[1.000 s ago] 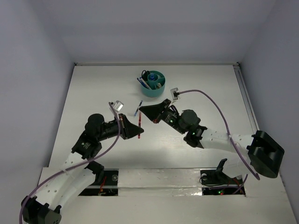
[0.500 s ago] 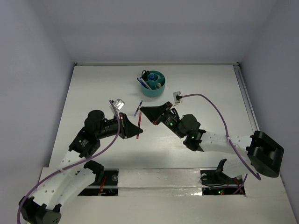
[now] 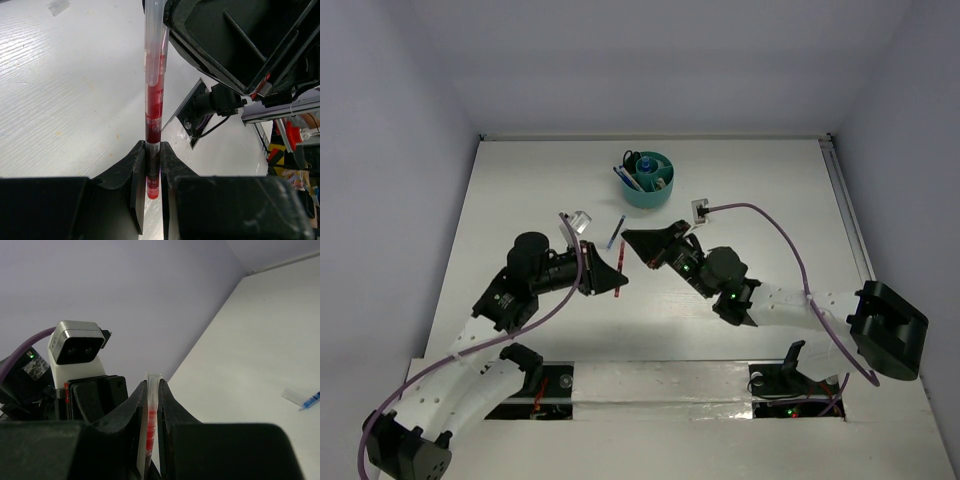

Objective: Sort the stationery into containers
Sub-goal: Close the pen cap on the pen, then place the pen in the storage box.

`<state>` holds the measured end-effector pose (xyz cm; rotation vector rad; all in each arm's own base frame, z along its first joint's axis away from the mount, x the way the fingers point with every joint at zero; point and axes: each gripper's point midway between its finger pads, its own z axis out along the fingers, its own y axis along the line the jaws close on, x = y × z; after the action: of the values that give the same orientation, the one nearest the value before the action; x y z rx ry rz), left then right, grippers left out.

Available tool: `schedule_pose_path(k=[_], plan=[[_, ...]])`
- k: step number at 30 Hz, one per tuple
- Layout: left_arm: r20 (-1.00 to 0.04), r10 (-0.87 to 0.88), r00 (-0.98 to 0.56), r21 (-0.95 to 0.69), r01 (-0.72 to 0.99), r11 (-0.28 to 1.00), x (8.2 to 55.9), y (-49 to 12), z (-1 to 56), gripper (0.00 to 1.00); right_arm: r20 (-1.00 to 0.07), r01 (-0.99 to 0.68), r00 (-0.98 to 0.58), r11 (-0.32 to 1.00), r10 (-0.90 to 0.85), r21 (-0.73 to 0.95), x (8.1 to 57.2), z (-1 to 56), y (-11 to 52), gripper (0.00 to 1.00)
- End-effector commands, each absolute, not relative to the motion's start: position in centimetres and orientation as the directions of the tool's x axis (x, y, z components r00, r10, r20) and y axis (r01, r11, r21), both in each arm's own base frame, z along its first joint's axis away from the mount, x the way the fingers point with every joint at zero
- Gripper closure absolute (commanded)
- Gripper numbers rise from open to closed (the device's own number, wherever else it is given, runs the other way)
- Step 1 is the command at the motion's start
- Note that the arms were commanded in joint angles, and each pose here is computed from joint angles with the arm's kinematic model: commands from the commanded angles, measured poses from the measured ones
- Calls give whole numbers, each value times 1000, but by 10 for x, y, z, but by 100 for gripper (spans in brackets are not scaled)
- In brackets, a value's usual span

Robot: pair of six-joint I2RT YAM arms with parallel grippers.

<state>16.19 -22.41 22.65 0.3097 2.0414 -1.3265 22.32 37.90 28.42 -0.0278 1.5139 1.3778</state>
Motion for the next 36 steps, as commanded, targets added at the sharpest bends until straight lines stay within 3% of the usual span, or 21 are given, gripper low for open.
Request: schedule_pose_path(k=[1,8,17,20,24,30,34,36], plan=[[-814,-549,-186,-485,739,468,225,-199,407,100,-680,-642,-733,313,15,700,104,152,403,100],[-802,-565,-193,-491,752,440,228,-204,415,100,-708,-671,-704,278,53,688,105,176,402,100],[-813,-558,-166,-453,783,427,221,-205,437,100,-682,-653,-731,256,31,712,99,165,406,100],[-822,-540,-178,-457,773,441,222,-205,430,100,-708,-665,-698,267,112,698,108,186,396,100],[-838,-516,-179,-453,756,473,221,-201,419,100,-776,-713,-625,340,89,613,118,199,387,100],[-863,-442,-246,-459,747,480,212,-203,383,100,-873,-790,-484,397,63,467,137,247,362,71],[-870,-384,-310,-472,748,466,203,-208,353,100,-919,-839,-377,377,117,393,149,305,342,45],[-871,-361,-334,-475,760,443,196,-210,341,100,-935,-873,-326,334,138,354,148,335,338,38]])
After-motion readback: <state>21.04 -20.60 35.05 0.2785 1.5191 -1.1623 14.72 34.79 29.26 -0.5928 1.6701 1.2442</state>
